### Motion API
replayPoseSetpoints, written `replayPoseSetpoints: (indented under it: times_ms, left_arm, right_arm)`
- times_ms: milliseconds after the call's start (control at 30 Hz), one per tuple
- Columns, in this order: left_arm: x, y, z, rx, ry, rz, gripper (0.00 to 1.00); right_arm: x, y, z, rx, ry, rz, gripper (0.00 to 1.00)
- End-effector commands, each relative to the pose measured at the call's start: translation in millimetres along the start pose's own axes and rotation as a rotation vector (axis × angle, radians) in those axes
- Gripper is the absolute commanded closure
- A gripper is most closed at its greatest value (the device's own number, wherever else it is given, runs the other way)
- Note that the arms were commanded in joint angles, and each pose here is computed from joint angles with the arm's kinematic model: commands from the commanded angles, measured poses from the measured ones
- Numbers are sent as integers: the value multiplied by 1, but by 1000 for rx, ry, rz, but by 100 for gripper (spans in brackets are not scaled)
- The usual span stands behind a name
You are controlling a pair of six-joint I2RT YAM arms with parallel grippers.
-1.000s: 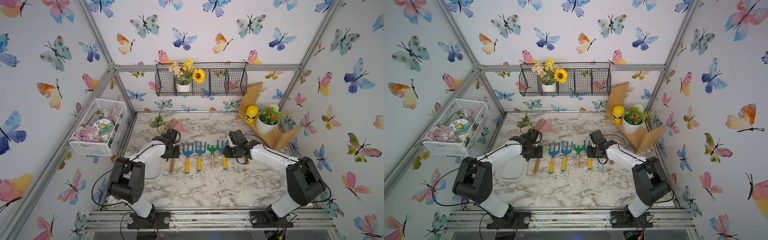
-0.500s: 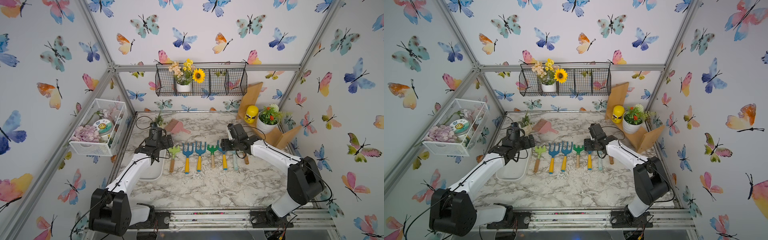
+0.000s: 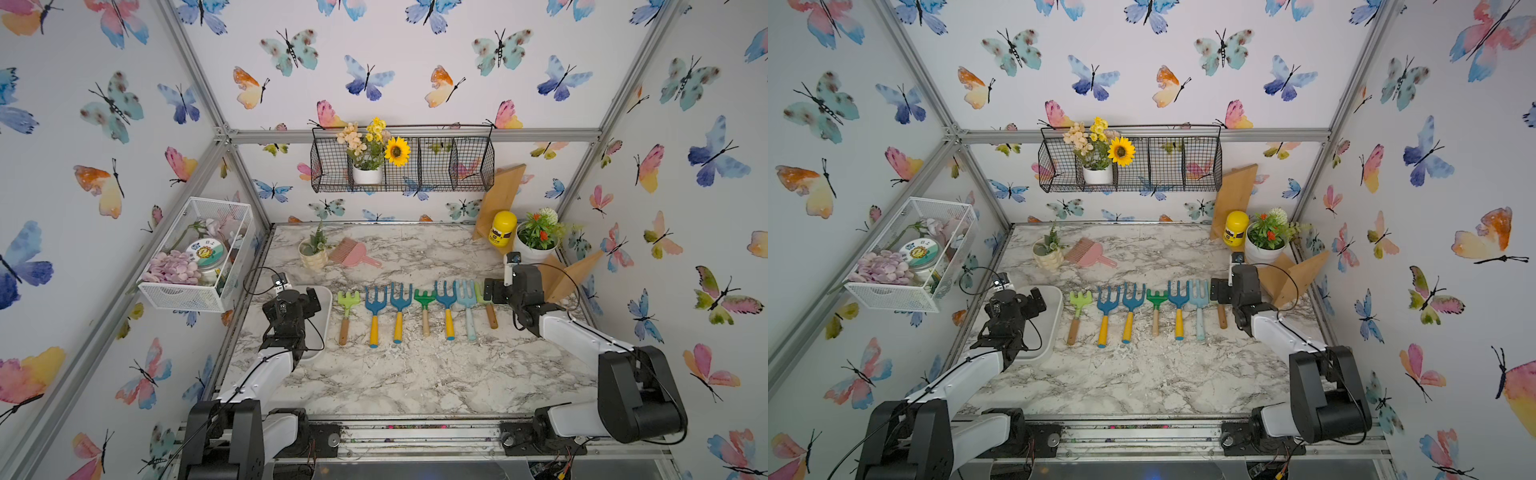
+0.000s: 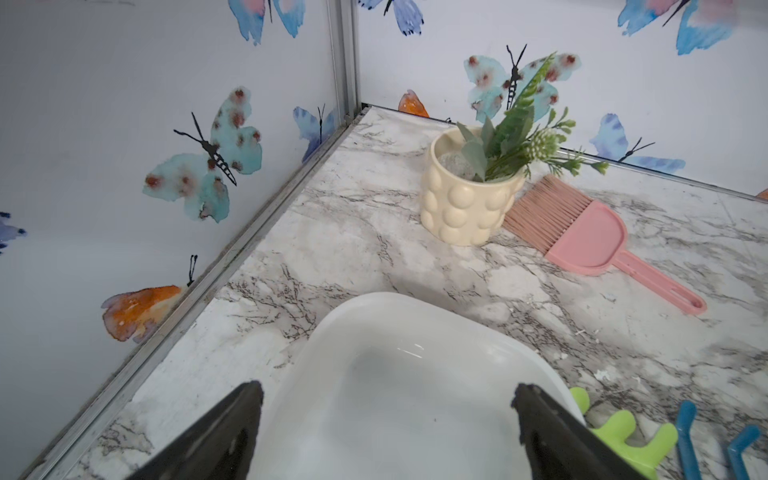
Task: Take the hand rake out of the storage box
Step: Reset both arms
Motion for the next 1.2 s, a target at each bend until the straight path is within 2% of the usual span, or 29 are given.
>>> replayPoseSetpoints:
  times_ms: [0, 67, 167, 300, 433, 567, 633, 733, 1167]
  left_arm:
    - [-19, -11, -4, 94, -148, 7, 1]
    - [-12, -13, -1, 102, -149, 10, 1]
    - [-2, -14, -1, 110, -156, 10, 1]
    - [6, -11, 2, 96, -167, -15, 1]
    - [6, -15, 8, 106, -188, 17, 1]
    - [14, -26, 12, 148, -198, 59, 1]
    - [17, -28, 10, 159, -198, 67, 1]
    - [19, -33, 10, 174, -204, 91, 1]
    - [19, -33, 9, 175, -205, 92, 1]
  right_arm:
    - [-30, -16, -5, 19, -242, -12, 2]
    - [-22, -25, 4, 49, -229, -13, 2]
    - [-14, -32, 4, 70, -282, -17, 1]
    - [5, -32, 6, 38, -292, -24, 1]
    - [20, -32, -1, 11, -352, -30, 0]
    - [26, -31, -1, -2, -352, -33, 0]
    - [24, -31, -2, -10, -377, -33, 0]
    - [25, -32, 4, -33, -331, -27, 0]
    - [25, -33, 3, -31, -340, -28, 2]
Point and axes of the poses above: each gripper's point midway between its finger pads, its own z axis out along the fingers, its own y axis along the line the jaws close on, x = y × z, the point moved 2 cm from there along -z, back along the fingers, and after that the axes turned 7 degrees about z, right-handed, at the moved point
